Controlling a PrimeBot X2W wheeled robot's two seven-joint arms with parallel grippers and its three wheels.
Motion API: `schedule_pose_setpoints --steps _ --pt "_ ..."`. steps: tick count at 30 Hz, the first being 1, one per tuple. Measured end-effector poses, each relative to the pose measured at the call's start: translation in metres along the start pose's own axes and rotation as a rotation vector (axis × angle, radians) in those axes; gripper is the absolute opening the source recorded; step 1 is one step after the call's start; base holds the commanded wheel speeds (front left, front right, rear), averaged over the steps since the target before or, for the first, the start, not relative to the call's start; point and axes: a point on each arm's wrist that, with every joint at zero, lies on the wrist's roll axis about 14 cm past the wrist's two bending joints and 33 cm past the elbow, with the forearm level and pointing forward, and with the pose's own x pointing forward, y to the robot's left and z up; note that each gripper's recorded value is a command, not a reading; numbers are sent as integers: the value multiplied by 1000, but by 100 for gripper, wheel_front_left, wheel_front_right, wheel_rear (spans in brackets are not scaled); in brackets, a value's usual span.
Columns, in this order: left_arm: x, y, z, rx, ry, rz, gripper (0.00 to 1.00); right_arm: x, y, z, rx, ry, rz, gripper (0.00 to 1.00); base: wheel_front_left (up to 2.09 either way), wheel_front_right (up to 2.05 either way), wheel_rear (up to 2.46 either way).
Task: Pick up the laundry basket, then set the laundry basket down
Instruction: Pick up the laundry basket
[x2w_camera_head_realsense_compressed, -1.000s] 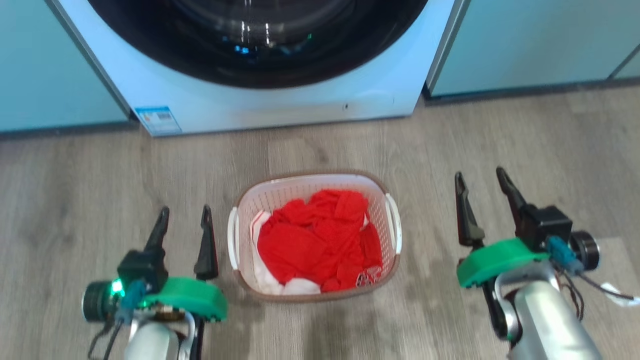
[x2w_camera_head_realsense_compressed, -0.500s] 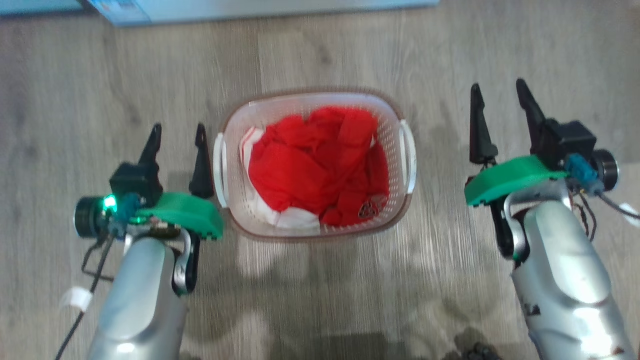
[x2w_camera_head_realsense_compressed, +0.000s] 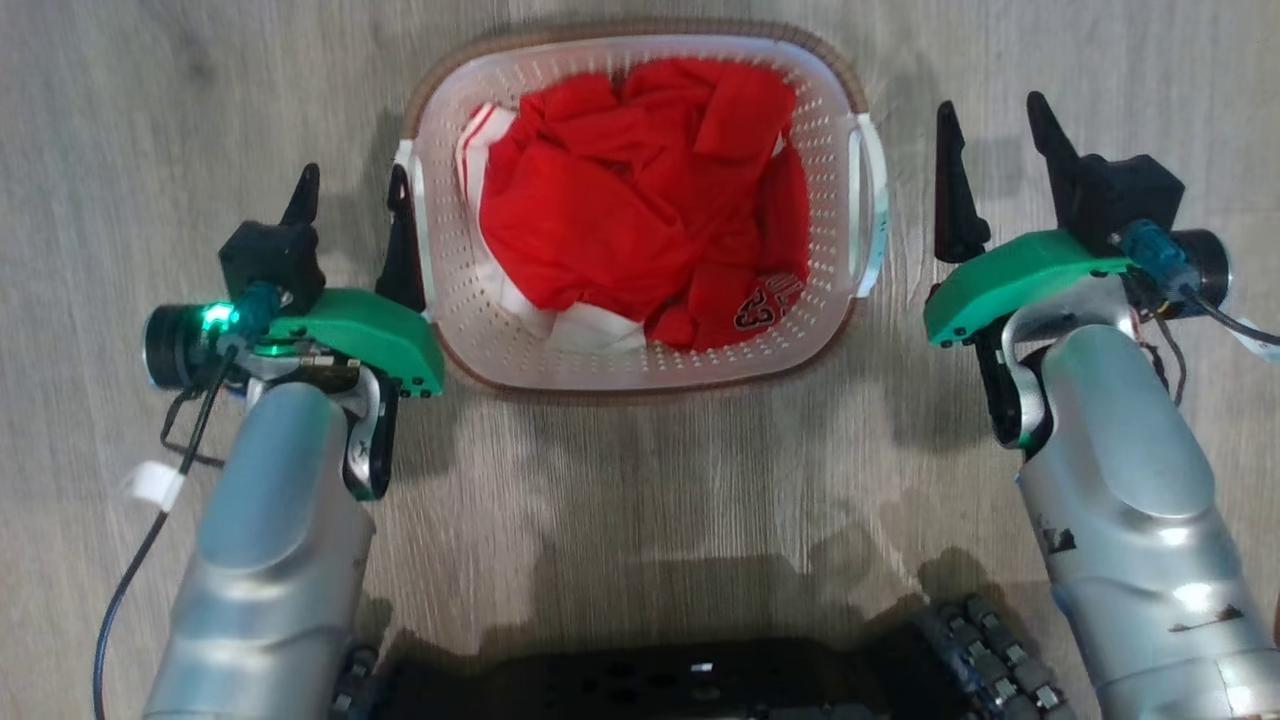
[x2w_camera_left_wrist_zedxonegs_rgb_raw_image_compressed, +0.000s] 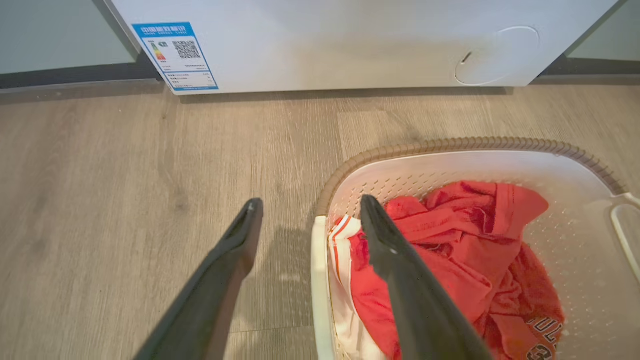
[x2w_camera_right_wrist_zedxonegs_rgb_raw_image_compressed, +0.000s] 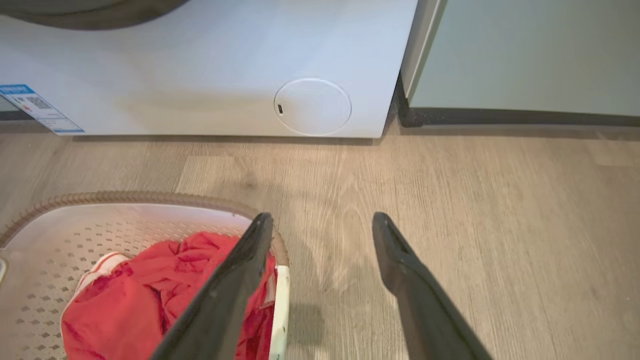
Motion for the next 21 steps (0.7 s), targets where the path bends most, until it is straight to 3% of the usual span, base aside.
schedule_pose_setpoints --steps 9,21 --pt "7 -7 -57 -24 158 -37 100 2 -3 -58 33 141 0 100 0 0 0" --pt "8 -8 -98 -47 289 -53 100 11 8 -89 41 215 38 100 0 0 0"
